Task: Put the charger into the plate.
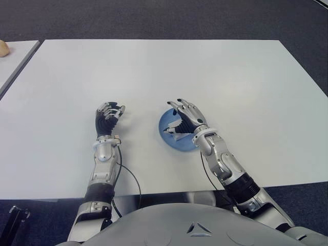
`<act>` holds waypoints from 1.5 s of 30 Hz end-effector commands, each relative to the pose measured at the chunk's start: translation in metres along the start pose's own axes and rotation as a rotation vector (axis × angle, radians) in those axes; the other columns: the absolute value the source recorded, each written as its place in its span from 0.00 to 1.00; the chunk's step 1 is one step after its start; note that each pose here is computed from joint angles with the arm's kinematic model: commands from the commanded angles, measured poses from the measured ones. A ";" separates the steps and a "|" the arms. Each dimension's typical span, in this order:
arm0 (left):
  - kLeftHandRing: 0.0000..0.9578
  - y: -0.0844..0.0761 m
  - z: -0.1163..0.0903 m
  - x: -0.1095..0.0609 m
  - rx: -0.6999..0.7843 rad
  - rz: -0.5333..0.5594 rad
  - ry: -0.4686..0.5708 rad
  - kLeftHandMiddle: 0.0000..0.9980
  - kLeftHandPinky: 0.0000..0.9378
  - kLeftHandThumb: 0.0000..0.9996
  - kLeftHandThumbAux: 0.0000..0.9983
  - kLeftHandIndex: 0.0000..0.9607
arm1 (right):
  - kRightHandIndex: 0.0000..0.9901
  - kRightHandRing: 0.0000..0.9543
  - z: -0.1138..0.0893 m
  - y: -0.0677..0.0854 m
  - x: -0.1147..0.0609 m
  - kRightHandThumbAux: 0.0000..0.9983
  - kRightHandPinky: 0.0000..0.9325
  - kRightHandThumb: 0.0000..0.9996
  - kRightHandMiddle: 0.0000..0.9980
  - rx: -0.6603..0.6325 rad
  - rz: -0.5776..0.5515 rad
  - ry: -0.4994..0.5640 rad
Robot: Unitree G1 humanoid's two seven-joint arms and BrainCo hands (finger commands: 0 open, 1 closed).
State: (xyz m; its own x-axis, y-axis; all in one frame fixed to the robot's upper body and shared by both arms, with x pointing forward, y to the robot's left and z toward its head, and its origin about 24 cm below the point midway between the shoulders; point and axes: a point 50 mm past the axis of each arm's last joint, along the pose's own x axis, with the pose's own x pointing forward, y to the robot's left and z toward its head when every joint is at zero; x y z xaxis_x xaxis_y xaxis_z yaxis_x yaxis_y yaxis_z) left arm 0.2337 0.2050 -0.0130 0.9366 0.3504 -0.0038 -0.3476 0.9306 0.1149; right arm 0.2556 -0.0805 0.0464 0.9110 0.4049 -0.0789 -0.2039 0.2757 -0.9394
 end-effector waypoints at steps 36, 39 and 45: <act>0.59 0.002 -0.002 0.003 0.005 -0.006 0.011 0.49 0.57 0.83 0.68 0.41 | 0.07 0.10 -0.056 -0.015 -0.023 0.81 0.22 0.21 0.08 0.572 -0.567 0.227; 0.58 0.002 -0.002 0.003 0.005 -0.006 0.010 0.48 0.56 0.83 0.68 0.42 | 0.13 0.21 -0.059 -0.016 -0.023 0.84 0.32 0.33 0.17 0.593 -0.607 0.250; 0.58 0.001 -0.002 0.003 0.008 -0.005 0.010 0.48 0.56 0.83 0.68 0.42 | 0.24 0.31 -0.067 -0.017 -0.025 0.91 0.36 0.48 0.28 0.670 -0.663 0.276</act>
State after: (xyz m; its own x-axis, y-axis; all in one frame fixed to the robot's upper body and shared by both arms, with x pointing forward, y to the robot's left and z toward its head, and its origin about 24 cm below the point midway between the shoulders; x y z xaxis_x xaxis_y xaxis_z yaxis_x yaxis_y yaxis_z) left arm 0.2364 0.2075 -0.0121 0.9370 0.3492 0.0014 -0.3469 0.9304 0.1187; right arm 0.2598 -0.1534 0.0435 0.9519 -0.1804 0.2475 0.2847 0.8192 -0.4979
